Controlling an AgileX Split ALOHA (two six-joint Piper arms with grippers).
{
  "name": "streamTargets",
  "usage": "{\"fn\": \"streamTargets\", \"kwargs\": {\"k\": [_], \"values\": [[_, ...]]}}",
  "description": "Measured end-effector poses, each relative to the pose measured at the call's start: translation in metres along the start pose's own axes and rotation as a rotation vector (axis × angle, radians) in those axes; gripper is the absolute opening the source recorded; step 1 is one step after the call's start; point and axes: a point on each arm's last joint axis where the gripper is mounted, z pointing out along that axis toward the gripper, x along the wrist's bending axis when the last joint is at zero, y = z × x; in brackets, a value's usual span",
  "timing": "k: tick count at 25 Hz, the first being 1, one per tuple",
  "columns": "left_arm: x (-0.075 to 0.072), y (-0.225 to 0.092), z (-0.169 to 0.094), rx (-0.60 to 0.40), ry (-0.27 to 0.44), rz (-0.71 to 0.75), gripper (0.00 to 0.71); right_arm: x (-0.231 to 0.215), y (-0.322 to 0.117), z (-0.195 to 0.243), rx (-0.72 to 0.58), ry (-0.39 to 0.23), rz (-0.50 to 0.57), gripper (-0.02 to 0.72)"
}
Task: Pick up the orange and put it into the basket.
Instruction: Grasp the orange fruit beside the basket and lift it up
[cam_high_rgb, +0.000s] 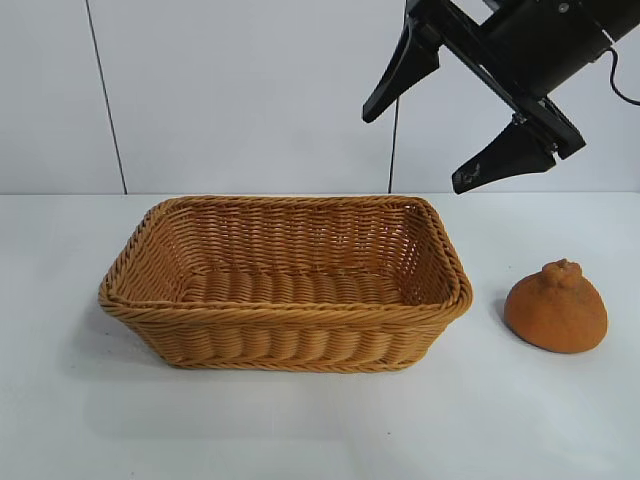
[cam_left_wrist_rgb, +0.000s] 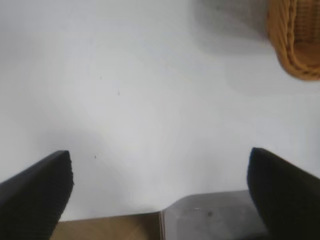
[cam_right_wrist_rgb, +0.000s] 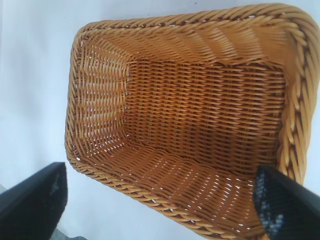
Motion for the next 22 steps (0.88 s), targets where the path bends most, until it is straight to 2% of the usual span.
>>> {"fn": "streamTargets", "kwargs": {"k": [3,5,11,15,18,22], "values": [[0.002,-0.047,-0.003,-0.022,0.035,0.014,0.673,0.0,0.0,0.0,0.0,0.0,0.0,0.694],[0.002,-0.074,-0.007,-0.081,0.045,0.019,0.673,0.0,0.0,0.0,0.001,0.0,0.0,0.694],[0.002,-0.13,-0.003,-0.324,0.044,-0.013,0.673,0.002,0.001,-0.002,0.009,0.001,-0.013,0.694],[0.001,-0.158,0.0,-0.417,0.044,-0.009,0.673,0.01,0.011,-0.013,0.001,-0.011,-0.064,0.694],[0.001,-0.17,-0.006,-0.5,0.043,-0.011,0.673,0.014,0.022,-0.024,-0.016,-0.073,-0.093,0.694],[0.0,-0.183,-0.013,-0.592,0.042,-0.007,0.673,0.009,0.032,-0.04,-0.022,-0.245,-0.125,0.694]]}}
